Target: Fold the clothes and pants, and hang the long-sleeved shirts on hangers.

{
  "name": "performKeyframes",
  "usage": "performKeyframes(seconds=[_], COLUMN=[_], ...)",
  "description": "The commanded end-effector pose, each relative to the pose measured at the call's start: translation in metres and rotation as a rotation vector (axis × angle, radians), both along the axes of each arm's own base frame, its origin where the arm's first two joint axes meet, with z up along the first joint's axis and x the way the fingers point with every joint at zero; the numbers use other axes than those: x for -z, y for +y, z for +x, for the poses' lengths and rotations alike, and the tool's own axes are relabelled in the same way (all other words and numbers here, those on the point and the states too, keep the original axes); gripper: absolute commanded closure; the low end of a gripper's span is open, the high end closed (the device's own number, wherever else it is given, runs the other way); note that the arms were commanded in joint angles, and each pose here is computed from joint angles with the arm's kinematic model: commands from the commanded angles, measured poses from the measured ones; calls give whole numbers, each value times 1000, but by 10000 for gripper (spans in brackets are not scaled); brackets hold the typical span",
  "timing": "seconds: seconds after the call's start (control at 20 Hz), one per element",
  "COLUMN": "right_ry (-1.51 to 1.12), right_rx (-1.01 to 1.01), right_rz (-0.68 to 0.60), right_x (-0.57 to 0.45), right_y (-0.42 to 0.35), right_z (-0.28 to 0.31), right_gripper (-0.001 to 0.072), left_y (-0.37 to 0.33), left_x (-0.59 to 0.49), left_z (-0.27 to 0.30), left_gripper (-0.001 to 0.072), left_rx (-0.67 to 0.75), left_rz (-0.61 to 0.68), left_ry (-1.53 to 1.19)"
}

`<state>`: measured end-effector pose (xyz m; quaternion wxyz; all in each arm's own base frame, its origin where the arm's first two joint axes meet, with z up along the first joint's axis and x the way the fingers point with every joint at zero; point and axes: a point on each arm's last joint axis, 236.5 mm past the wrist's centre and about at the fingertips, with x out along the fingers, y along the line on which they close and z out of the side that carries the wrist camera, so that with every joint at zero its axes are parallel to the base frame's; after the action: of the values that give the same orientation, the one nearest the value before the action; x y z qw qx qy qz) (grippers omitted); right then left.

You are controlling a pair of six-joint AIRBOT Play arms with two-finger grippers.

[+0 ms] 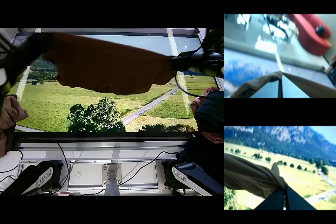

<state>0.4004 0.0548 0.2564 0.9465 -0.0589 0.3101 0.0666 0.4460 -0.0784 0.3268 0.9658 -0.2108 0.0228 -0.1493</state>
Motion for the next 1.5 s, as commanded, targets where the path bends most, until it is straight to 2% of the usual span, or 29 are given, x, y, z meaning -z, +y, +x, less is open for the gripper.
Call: performKeyframes(seconds=[0.0, 0.1, 0.2, 0.3, 0.4, 0.55, 0.65, 0.9, 1.05, 1.3, 1.45], right_ry=[-100, -126, -127, -122, -145, -210, -193, -4, 67, 165, 142], right_rx=[0, -33, -54, -69, -75, -75, -71, -55, -40, -17, 12], right_rz=[44, 97, 124, 134, 138, 147, 144, 125, 131, 225, 334], right_x=[-47, -63, -72, -78, -88, -104, -98, -22, 36, 148, 179], right_y=[-3, 7, 12, 13, 12, 10, 11, 19, 29, 53, 67], right_z=[-17, -36, -58, -83, -100, -105, -96, -32, 36, 122, 153], right_gripper=[699, 699, 699, 698, 698, 698, 699, 699, 698, 698, 697], left_y=[20, 21, 16, 2, -16, -43, -48, -52, -39, -38, -32], left_x=[-78, -104, -117, -112, -100, -58, -23, 117, 200, 308, 344], left_z=[-58, -87, -113, -134, -149, -155, -147, -119, -85, -50, -30], left_gripper=[691, 691, 692, 693, 692, 693, 693, 692, 692, 691, 691], left_rx=[-68, -72, -65, -11, 77, 228, 261, 295, 214, 133, 52], left_rz=[45, 58, 132, 218, 245, 182, 134, 46, -9, -211, -325], left_ry=[-210, -284, -328, -319, -272, -84, 65, 493, 644, 880, 934])
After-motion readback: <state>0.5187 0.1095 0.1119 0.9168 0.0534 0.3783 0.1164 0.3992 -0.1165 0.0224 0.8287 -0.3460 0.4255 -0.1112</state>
